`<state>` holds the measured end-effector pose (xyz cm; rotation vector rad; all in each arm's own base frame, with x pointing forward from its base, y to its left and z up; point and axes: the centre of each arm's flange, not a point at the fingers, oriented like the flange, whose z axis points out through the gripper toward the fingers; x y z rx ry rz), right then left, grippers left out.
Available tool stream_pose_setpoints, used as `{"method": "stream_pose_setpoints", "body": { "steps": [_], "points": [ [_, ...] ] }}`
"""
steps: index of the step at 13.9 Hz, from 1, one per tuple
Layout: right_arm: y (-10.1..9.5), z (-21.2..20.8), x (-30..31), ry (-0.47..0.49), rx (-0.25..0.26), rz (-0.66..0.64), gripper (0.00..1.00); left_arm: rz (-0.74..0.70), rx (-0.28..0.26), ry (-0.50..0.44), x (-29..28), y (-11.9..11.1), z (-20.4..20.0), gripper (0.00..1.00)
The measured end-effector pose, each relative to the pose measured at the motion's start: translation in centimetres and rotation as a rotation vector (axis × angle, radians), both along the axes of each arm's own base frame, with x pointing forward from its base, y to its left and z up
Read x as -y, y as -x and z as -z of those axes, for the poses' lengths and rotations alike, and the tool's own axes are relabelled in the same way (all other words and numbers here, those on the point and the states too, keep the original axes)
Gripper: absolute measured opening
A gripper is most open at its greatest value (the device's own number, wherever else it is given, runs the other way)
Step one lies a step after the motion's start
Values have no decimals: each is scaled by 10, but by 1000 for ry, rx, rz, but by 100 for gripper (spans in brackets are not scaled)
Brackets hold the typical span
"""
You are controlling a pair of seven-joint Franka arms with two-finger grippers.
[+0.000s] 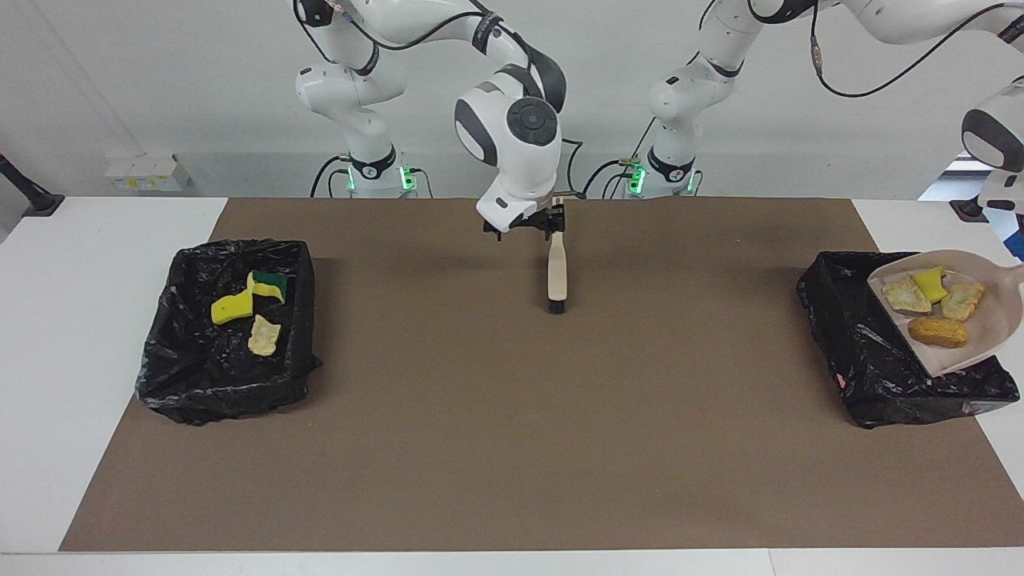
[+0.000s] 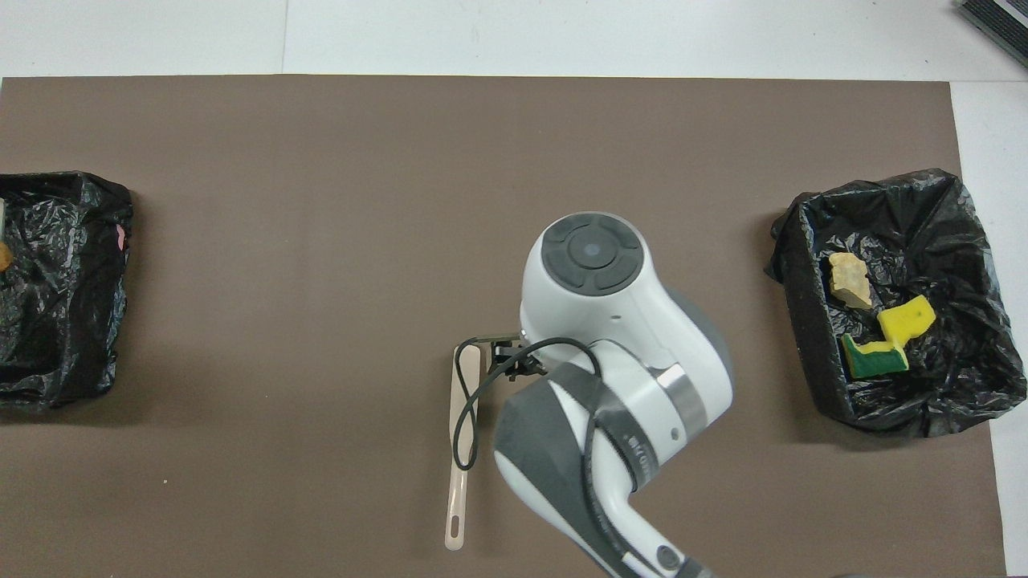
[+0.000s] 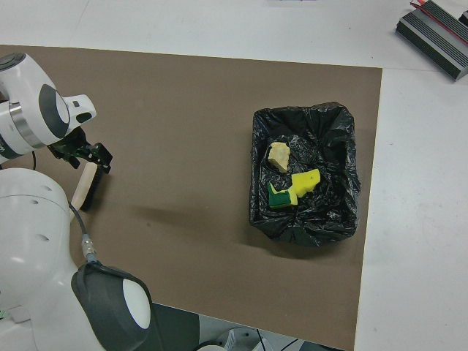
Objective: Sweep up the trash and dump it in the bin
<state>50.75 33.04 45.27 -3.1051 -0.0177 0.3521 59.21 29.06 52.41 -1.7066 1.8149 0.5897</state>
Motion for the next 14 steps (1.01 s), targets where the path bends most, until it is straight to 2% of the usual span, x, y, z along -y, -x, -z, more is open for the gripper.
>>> {"method": "stream_pose_setpoints", "body": {
  "steps": [3,5,9,14],
  "points": [
    [-29,-29,64,28,11,-112,100,23,5,-84,1,-5,-20,33],
    [-43,-39,100,75,20,-197,100,35,-2,-141,-2,-5,-30,33],
    [-65,-61,169,86,59,-285,100,54,-16,-218,0,-5,-45,33],
    [-77,-90,225,112,111,-267,100,-31,8,-293,54,-17,-40,33]
  ]
}}
